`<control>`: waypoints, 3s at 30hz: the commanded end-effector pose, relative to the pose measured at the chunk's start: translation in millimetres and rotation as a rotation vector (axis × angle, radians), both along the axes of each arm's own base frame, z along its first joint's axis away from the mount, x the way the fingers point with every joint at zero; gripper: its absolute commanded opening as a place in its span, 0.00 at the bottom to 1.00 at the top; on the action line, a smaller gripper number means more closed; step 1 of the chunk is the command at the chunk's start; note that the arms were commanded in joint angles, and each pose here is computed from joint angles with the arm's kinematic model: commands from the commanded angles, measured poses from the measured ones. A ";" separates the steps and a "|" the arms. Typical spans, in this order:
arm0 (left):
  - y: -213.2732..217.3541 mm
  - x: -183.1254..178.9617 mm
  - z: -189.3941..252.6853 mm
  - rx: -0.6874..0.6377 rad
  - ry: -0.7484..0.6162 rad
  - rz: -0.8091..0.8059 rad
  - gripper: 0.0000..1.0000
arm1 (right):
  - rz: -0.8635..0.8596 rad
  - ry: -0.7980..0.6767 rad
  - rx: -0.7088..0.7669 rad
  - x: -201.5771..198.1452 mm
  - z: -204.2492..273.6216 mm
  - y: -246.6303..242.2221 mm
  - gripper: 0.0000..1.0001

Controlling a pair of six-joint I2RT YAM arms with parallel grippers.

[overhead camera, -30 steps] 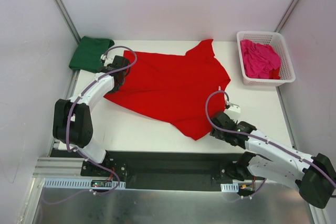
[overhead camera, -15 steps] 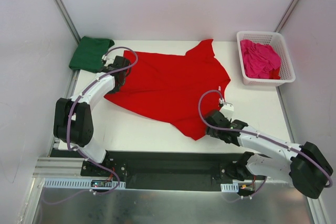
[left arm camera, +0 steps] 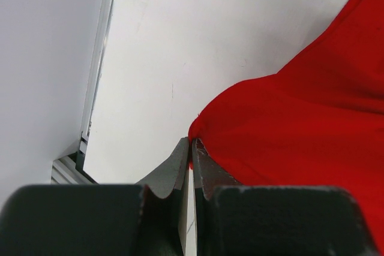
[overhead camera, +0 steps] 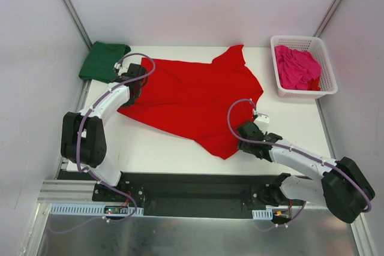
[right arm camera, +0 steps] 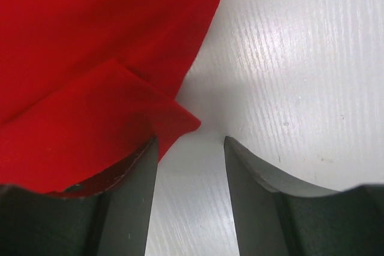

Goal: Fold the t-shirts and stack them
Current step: Grap the side of the flattened tshirt closest away from the robot with both arms

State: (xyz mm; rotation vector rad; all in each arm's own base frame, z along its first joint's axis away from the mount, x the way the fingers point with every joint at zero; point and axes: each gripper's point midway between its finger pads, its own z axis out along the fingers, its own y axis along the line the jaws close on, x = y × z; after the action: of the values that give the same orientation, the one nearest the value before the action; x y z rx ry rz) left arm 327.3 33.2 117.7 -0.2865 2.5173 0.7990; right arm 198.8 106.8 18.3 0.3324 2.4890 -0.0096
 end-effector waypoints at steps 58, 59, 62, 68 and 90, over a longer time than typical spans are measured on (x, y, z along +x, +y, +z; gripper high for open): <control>6.6 4.0 7.1 -0.019 -0.009 0.020 0.00 | 0.073 -0.076 0.078 18.3 14.4 14.3 0.47; 6.8 3.9 7.7 -0.018 -0.011 0.020 0.00 | 0.076 -0.070 0.070 18.8 12.2 14.5 0.47; 7.0 3.5 7.7 -0.017 -0.010 0.019 0.00 | 0.080 -0.067 0.059 21.2 10.2 15.1 0.47; 7.8 3.1 9.5 -0.013 -0.013 0.020 0.00 | 0.093 -0.056 0.071 21.7 5.8 19.9 0.47; 8.0 3.4 9.3 -0.010 -0.011 0.018 0.00 | 0.108 -0.034 0.089 20.7 -6.7 26.3 0.09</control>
State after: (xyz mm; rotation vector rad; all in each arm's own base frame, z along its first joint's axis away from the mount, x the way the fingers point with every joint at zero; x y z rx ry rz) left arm 326.5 39.3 116.5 -0.3111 2.5263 0.7960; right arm 224.0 133.9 17.7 0.2376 2.4549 0.1555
